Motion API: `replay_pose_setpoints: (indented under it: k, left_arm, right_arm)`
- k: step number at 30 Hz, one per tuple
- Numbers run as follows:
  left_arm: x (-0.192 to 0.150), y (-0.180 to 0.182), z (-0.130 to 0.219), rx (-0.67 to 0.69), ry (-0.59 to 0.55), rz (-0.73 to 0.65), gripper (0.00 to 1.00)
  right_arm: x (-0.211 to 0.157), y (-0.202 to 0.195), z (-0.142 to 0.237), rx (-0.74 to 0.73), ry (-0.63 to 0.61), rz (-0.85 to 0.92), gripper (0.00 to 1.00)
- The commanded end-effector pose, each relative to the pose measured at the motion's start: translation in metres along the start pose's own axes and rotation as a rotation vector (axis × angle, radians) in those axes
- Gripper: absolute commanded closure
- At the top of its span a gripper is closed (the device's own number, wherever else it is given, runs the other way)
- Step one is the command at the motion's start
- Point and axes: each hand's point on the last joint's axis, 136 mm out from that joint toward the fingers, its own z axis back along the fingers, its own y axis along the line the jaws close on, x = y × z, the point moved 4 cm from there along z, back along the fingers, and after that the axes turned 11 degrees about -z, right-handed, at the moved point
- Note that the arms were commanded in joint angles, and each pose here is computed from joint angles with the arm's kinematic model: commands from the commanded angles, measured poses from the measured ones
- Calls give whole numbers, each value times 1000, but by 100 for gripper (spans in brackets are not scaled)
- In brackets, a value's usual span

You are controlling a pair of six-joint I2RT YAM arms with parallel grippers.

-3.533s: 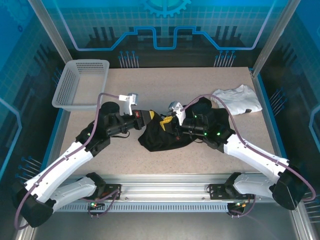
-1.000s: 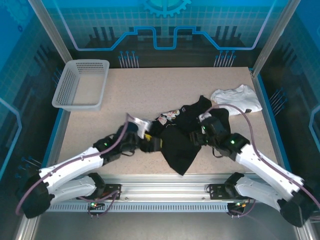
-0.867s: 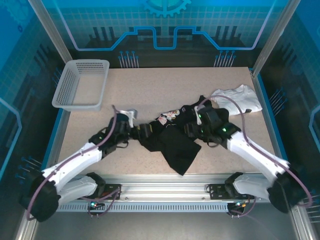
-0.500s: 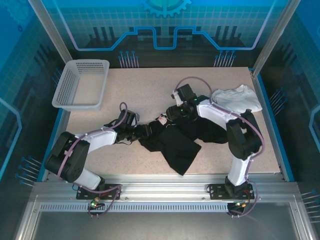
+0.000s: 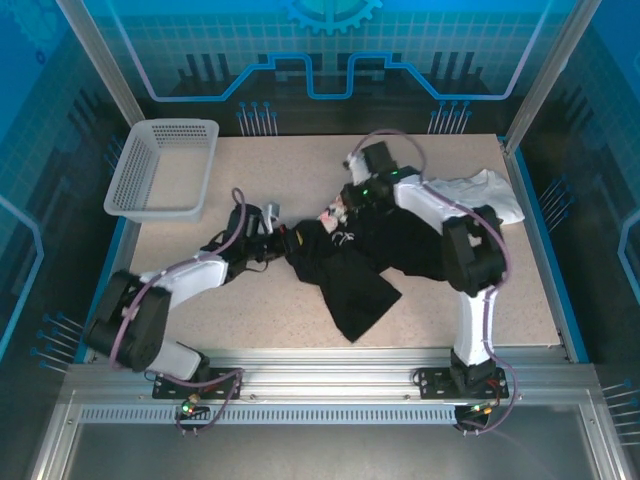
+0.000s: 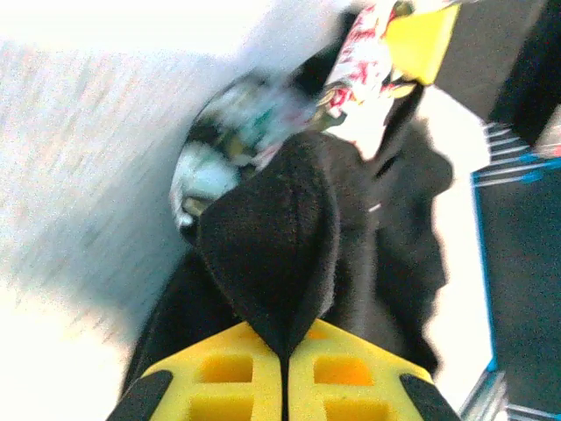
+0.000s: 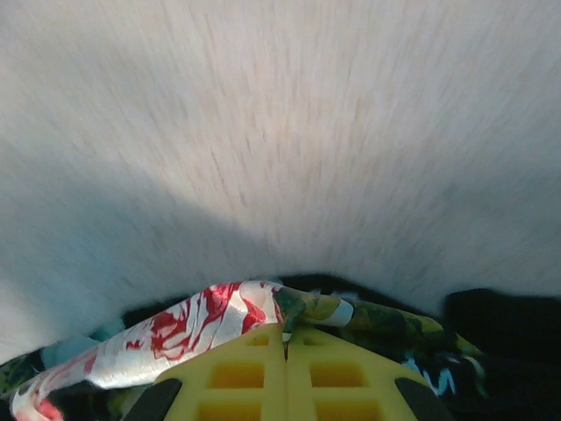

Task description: Fold the inside-out t-shirt

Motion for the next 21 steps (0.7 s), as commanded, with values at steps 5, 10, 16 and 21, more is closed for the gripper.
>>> replay_pose_setpoints:
  k: [5, 10, 16, 21]
  left_arm:
    - [90, -119, 109, -242, -445, -360, 100]
    - [13, -67, 93, -95, -176, -291, 70]
    - [-71, 4, 109, 162, 3, -144, 33]
    - [-56, 16, 100, 243, -64, -103, 23]
  right_arm:
    - [52, 76, 207, 106, -572, 259, 100]
    - [-59, 21, 179, -74, -377, 70, 76]
    - [-167, -7, 160, -134, -296, -16, 41]
    - [-155, 33, 114, -2, -180, 60, 36]
